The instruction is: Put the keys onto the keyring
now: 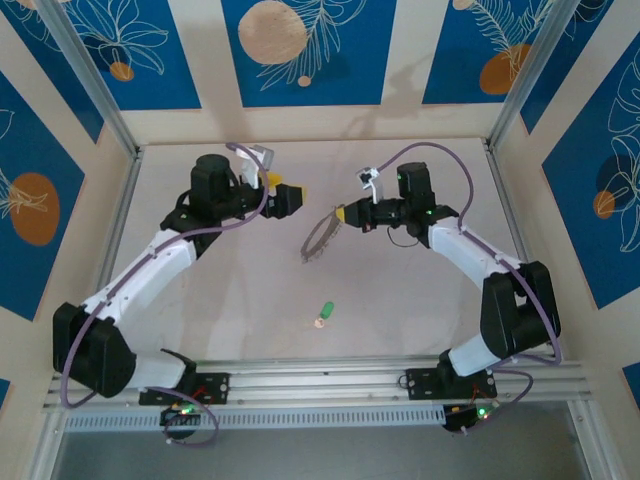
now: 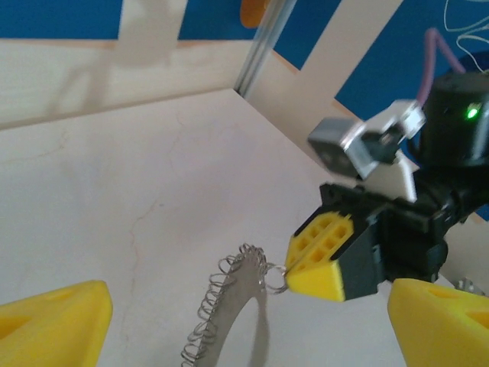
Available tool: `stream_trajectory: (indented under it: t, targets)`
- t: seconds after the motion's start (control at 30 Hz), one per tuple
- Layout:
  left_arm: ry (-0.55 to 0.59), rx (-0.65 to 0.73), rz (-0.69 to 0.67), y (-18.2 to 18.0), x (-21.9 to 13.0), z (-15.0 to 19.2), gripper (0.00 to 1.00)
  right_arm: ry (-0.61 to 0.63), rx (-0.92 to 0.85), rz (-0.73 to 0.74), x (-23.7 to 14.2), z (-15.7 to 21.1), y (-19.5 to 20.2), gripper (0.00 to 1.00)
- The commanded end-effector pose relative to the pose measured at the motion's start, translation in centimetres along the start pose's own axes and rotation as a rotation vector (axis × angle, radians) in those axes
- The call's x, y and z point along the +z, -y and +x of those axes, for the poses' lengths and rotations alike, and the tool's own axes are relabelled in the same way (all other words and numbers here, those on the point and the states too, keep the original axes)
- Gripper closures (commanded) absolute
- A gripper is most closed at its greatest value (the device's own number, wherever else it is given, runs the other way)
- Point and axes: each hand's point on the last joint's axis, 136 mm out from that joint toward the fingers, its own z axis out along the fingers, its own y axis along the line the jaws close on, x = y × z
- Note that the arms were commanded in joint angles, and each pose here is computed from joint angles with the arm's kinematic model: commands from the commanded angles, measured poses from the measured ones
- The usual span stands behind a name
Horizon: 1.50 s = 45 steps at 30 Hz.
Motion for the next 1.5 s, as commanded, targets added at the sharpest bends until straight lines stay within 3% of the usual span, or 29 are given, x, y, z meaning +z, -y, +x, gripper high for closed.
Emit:
stream_trajectory:
  t: [0.0, 0.43, 0.67, 0.8, 0.93, 1.03, 1.27, 1.47]
  targets:
    - [-0.019, 0.020, 0.101, 1.5, 0.6, -0.7, 0.08, 0.048, -0.110, -0.120, -1.5, -2.6, -3.4, 1.00]
    - [-0.056, -0.054, 0.302, 2.5, 3.8, 0.0, 0.20, 0.070, -0.135, -0.158, -1.8, -4.4, -4.0, 1.00]
    - [-0.045, -0.091, 0.225, 0.4, 4.5, 1.9, 0.19, 0.040, 0.000, -0.103, 0.0, -1.5, -0.3, 1.00]
    - [-0.011, -0.114, 0.122, -1.5, 4.5, 2.2, 0.16, 0.026, 0.153, 0.071, 1.0, 1.4, 3.7, 1.00]
    - [0.028, -0.144, -0.008, -3.9, 3.8, 2.8, 0.12, -0.028, 0.270, 0.187, 1.9, 4.7, 6.4, 0.75]
    - [0.062, -0.201, -0.083, -5.9, 3.2, 3.2, 0.10, -0.080, 0.336, 0.208, 3.1, 6.0, 7.6, 0.62]
    - [0.069, -0.335, -0.152, -9.3, 2.3, 4.6, 0.10, -0.222, 0.407, 0.349, 6.5, 7.6, 9.5, 0.60]
    - [-0.039, -0.348, -0.118, -9.4, 3.1, 6.8, 0.17, -0.204, 0.469, 0.433, 5.7, 7.6, 11.1, 0.60]
